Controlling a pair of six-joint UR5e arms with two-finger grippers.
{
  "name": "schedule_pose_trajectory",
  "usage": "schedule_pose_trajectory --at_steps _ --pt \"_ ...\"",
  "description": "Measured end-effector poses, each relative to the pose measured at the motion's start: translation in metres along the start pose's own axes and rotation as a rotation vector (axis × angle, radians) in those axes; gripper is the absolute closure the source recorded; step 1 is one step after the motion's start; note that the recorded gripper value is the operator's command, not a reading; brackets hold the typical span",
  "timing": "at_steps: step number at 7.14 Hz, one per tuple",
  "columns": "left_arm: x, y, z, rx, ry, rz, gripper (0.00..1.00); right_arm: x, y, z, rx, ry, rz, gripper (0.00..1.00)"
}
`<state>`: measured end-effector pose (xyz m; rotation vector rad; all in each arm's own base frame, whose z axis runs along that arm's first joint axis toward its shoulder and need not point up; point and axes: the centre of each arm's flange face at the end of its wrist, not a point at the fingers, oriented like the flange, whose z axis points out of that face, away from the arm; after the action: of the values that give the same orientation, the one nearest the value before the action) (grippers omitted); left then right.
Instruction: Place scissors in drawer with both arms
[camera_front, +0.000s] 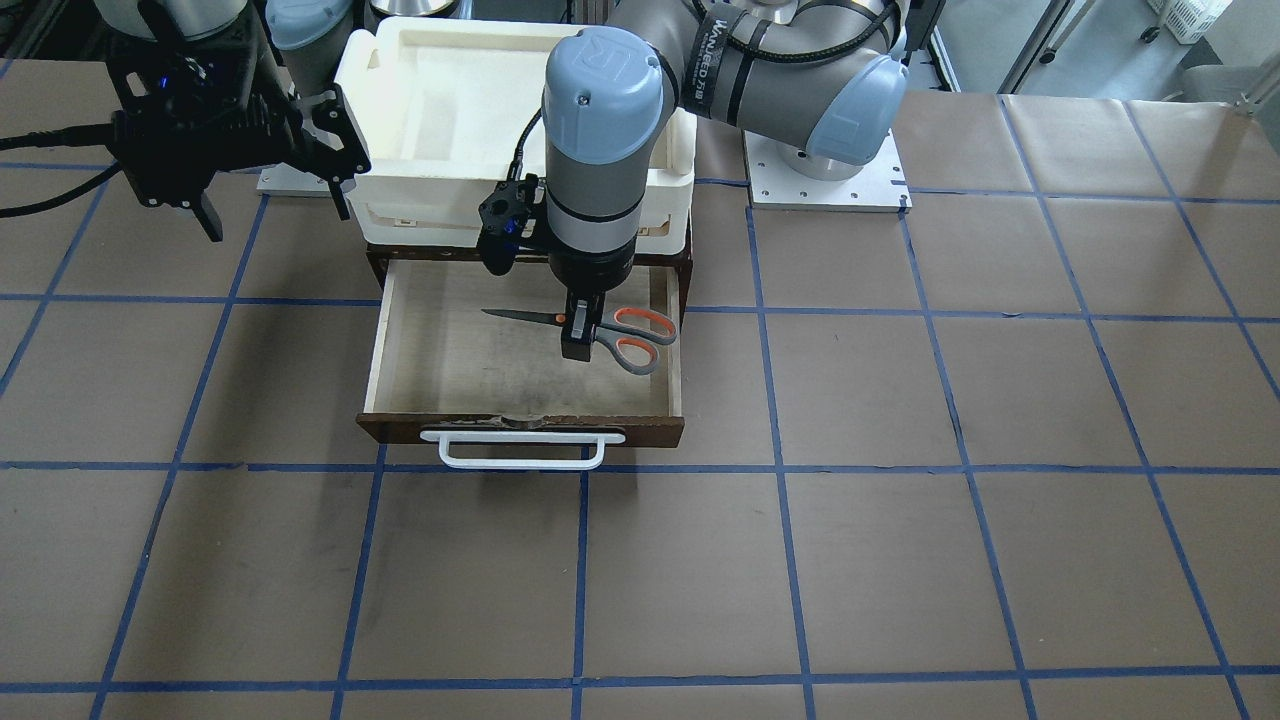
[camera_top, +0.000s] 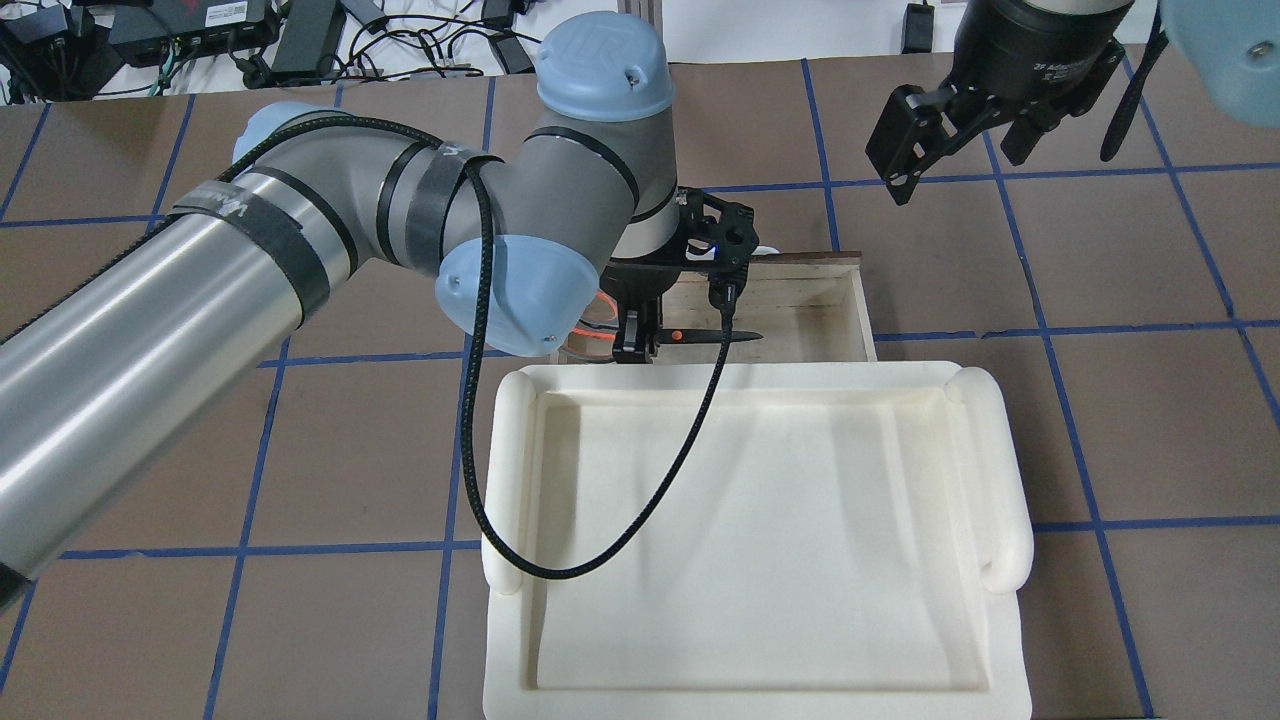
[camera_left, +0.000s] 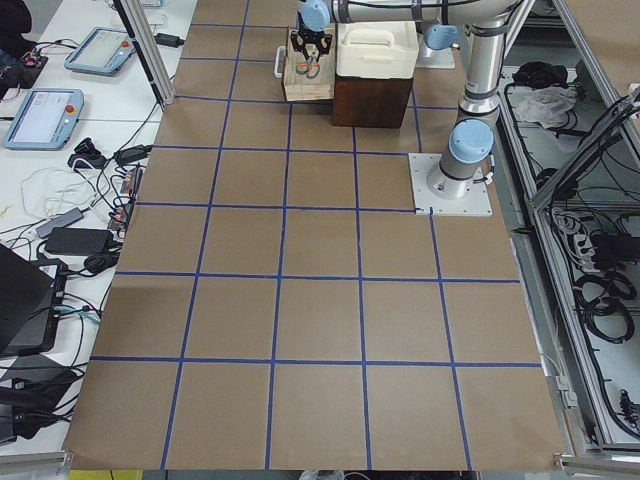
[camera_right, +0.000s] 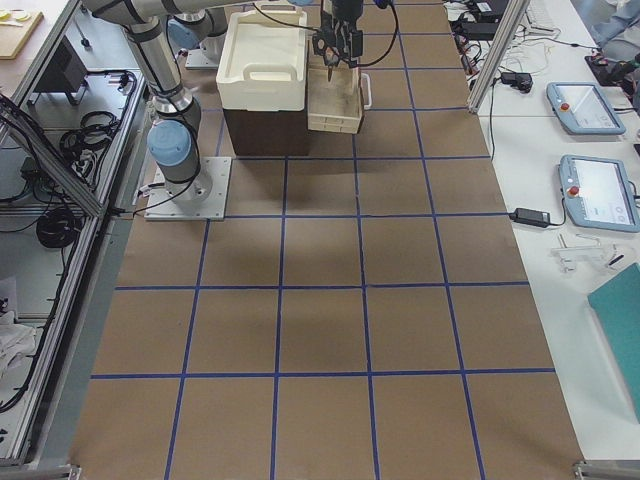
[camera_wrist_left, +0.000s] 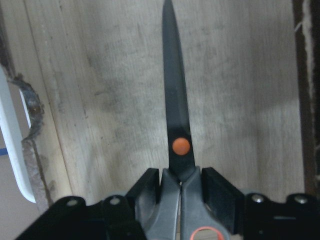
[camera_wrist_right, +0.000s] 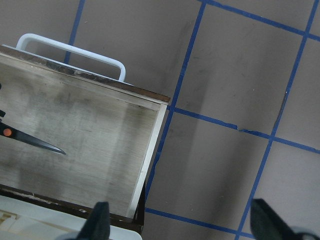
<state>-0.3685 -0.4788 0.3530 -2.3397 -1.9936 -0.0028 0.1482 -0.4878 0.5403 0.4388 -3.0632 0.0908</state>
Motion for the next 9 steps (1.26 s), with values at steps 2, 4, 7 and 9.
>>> schedule_pose_trajectory --at_steps 2,4,7,9 --pt "-0.001 -0.002 0.004 -0.002 0.007 -0.076 0.04 0.000 0.001 -0.001 0.004 0.002 0.045 0.00" --pt "-0.001 -0.002 -0.002 0.002 -0.006 -0.154 0.06 0.001 0.001 -0.002 0.006 0.005 0.048 0.00" --pt "-0.012 0.035 -0.053 0.044 -0.081 -0.584 0.00 0.002 0.001 -0.001 0.004 0.009 0.043 0.00" --pt "-0.032 0.112 -0.092 0.084 -0.138 -0.875 0.00 0.003 0.002 -0.001 0.004 0.010 0.040 0.00"
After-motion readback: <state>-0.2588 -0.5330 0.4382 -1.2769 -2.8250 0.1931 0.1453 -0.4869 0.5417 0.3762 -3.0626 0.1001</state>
